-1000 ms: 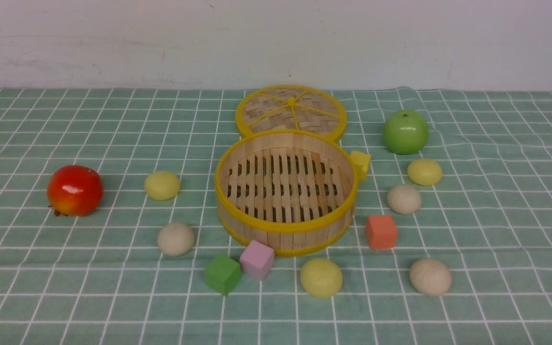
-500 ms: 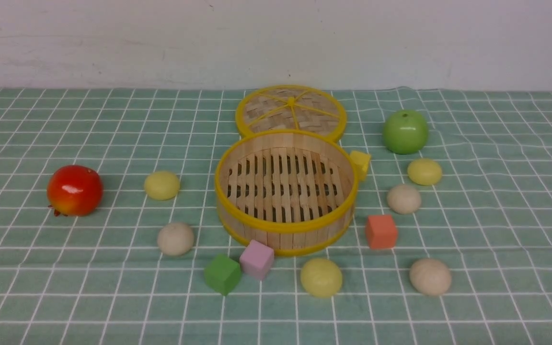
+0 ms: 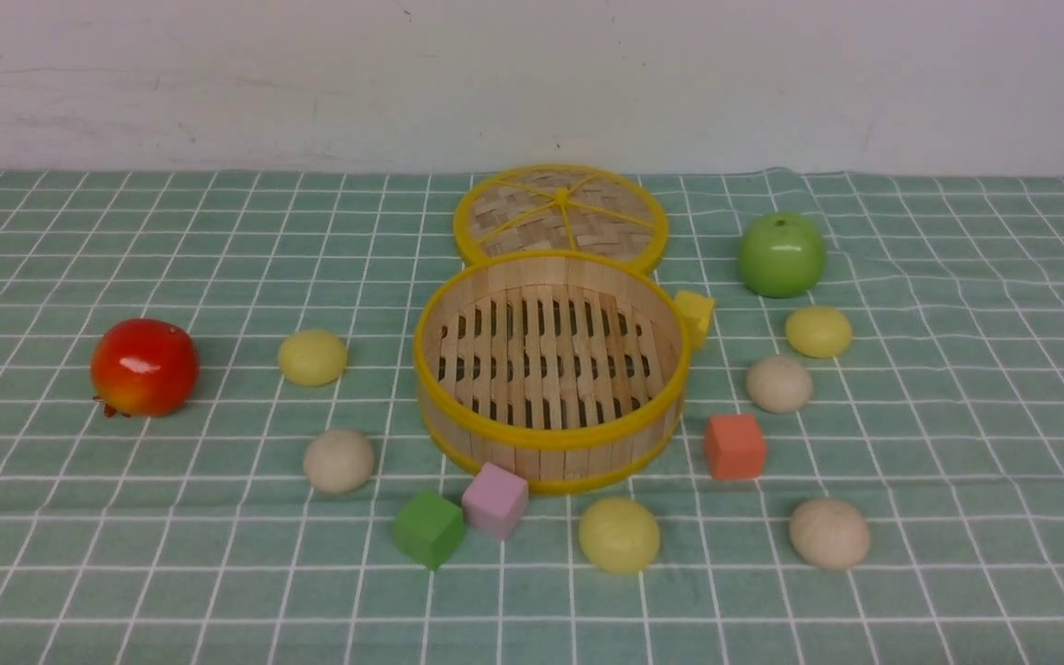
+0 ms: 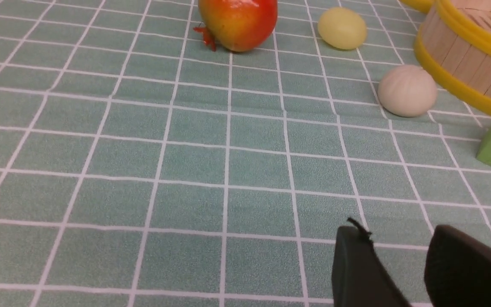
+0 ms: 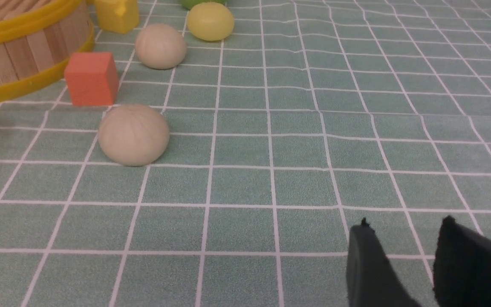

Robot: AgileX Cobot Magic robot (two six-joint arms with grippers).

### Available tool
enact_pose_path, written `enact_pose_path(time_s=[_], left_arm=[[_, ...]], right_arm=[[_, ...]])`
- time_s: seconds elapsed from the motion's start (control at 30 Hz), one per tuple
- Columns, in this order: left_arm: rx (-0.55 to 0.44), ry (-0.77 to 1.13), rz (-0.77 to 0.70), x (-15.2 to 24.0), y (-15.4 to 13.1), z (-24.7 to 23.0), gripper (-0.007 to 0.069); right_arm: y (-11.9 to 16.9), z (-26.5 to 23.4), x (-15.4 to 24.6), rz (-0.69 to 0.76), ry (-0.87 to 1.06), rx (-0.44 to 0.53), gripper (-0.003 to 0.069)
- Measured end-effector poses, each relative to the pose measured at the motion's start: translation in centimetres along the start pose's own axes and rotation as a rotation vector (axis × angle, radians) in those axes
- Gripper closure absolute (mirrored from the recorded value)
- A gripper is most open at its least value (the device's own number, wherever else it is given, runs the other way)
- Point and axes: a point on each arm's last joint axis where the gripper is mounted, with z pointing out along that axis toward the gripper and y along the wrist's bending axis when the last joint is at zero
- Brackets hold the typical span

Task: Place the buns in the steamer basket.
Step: Use the left arm to grab a steamed stuffed bun

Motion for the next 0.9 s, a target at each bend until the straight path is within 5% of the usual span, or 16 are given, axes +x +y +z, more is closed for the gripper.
enact_pose_path(time_s=[0.37, 0.9], left_arm=[[0.057, -0.171, -0.007, -1.6, -0.5, -0.1, 0.0387], [0.286, -0.623, -0.318, -6.7, -1.7, -2.5, 0.0387]], right_arm=[[0.0, 0.0, 0.0, 0.000, 0.000, 0.000, 0.0419], [0.0, 0.0, 0.0, 0.000, 0.000, 0.000, 0.0419]])
